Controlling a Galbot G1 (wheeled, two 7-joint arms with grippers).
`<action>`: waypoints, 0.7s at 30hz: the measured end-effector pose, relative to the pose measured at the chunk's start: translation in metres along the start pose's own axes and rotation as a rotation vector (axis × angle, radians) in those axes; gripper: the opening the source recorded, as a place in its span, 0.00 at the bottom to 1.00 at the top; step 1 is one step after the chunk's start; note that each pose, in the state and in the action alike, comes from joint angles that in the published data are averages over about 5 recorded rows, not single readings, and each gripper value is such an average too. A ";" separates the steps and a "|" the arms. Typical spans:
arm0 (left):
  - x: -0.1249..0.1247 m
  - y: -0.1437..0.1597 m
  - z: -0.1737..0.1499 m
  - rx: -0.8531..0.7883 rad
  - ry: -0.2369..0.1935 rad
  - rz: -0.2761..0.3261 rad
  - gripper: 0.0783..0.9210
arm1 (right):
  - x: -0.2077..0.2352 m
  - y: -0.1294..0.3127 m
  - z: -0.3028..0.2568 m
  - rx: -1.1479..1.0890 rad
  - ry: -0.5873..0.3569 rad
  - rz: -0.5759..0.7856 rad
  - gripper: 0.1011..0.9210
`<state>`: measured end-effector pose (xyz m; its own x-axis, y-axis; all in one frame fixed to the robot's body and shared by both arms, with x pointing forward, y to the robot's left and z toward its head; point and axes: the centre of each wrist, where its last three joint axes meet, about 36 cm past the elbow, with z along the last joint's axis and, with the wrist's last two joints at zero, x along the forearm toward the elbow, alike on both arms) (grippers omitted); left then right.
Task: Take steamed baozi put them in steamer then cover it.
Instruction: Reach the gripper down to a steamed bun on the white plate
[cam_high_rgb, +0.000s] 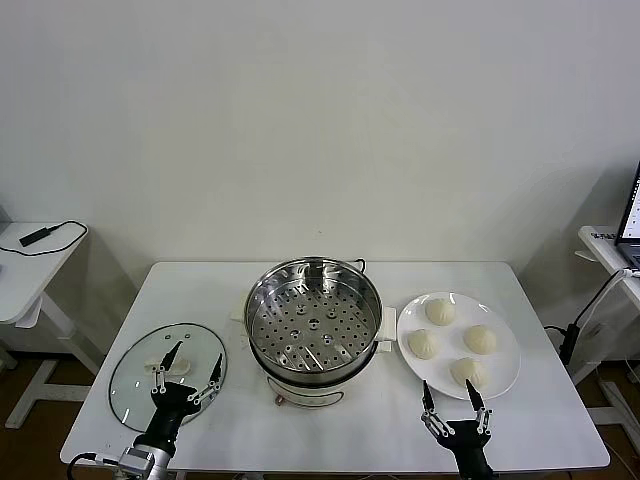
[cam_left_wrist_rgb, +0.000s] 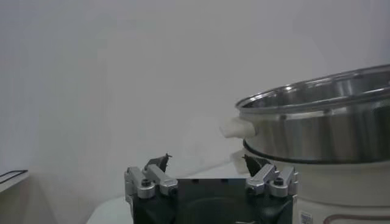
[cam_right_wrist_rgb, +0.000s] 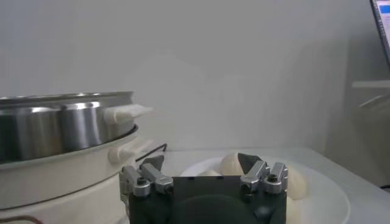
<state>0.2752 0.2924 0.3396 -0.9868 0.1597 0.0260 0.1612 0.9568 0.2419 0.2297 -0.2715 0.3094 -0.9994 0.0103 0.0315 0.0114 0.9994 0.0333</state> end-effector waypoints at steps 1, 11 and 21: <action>0.000 0.000 0.000 0.000 -0.002 0.000 0.88 | -0.002 -0.001 -0.001 0.000 0.000 0.002 0.88; 0.000 -0.006 -0.010 0.014 -0.046 0.001 0.88 | -0.078 -0.031 -0.027 0.029 -0.015 0.034 0.88; 0.004 -0.013 -0.022 0.029 -0.096 -0.003 0.88 | -0.222 -0.069 -0.076 0.076 -0.027 -0.024 0.88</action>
<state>0.2691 0.2751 0.3578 -0.9817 0.1779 -0.0684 0.1598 0.9638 0.2134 0.4530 -0.3455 0.3761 -0.9999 -0.0140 0.0046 -0.0141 0.9990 -0.0419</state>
